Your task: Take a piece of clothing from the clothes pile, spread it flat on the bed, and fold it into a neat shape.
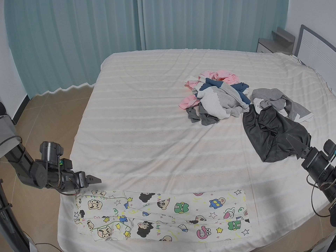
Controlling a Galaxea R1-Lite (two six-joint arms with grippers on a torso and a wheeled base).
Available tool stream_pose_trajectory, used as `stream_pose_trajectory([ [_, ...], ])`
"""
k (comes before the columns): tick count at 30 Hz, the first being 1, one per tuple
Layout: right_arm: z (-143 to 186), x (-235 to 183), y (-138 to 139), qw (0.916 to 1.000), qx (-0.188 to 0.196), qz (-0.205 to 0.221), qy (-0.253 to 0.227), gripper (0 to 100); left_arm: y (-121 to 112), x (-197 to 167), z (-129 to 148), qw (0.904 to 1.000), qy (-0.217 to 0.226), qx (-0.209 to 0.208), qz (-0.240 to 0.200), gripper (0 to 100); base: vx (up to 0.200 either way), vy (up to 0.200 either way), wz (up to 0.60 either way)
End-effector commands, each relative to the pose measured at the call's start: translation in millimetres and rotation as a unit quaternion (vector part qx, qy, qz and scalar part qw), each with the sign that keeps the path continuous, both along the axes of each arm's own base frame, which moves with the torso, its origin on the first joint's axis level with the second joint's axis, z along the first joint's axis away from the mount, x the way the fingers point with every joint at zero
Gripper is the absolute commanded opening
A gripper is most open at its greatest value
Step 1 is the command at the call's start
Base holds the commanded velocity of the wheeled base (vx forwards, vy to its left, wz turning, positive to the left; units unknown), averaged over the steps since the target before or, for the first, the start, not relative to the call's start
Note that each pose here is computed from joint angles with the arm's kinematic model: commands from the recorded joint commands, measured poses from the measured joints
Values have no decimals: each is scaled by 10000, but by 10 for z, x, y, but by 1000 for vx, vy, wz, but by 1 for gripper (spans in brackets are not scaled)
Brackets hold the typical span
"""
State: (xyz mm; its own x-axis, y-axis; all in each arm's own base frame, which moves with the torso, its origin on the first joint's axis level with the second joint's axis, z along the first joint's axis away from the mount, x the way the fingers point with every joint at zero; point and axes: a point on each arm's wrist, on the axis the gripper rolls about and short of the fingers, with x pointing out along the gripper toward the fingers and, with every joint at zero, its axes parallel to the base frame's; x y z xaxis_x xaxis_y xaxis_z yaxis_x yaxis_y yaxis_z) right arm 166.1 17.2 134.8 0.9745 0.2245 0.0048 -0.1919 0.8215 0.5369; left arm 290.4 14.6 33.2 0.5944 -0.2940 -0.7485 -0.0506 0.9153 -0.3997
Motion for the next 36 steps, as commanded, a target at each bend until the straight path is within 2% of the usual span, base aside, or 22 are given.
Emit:
stream_pose_trajectory([
  [1, 55, -121, 45, 9997, -4, 179, -179, 100, -89, 145, -173, 9994, 304, 27, -136, 100, 0, 0, 0],
  [15, 9, -109, 58, 9997, 13, 249, 28, 100, -141, -6, -268, 9976, 642, -5, -243, 100, 0, 0, 0],
  [16, 7, -107, 58, 9997, 19, 249, 38, 100, -146, -28, -276, 9974, 675, -10, -244, 0, 0, 0, 0],
  [22, -5, -97, 60, 9996, 23, 256, 78, 100, -149, -116, -309, 9965, 794, -25, -259, 0, 0, 0, 0],
  [28, -17, -87, 62, 9995, 34, 279, 120, 100, -145, -119, -250, 9974, 682, -30, -249, 0, 0, 0, 0],
  [36, -17, -87, 62, 9995, 34, 279, 120, 100, -161, -191, 23, 9984, 226, -284, -442, 0, 0, 0, 0],
])
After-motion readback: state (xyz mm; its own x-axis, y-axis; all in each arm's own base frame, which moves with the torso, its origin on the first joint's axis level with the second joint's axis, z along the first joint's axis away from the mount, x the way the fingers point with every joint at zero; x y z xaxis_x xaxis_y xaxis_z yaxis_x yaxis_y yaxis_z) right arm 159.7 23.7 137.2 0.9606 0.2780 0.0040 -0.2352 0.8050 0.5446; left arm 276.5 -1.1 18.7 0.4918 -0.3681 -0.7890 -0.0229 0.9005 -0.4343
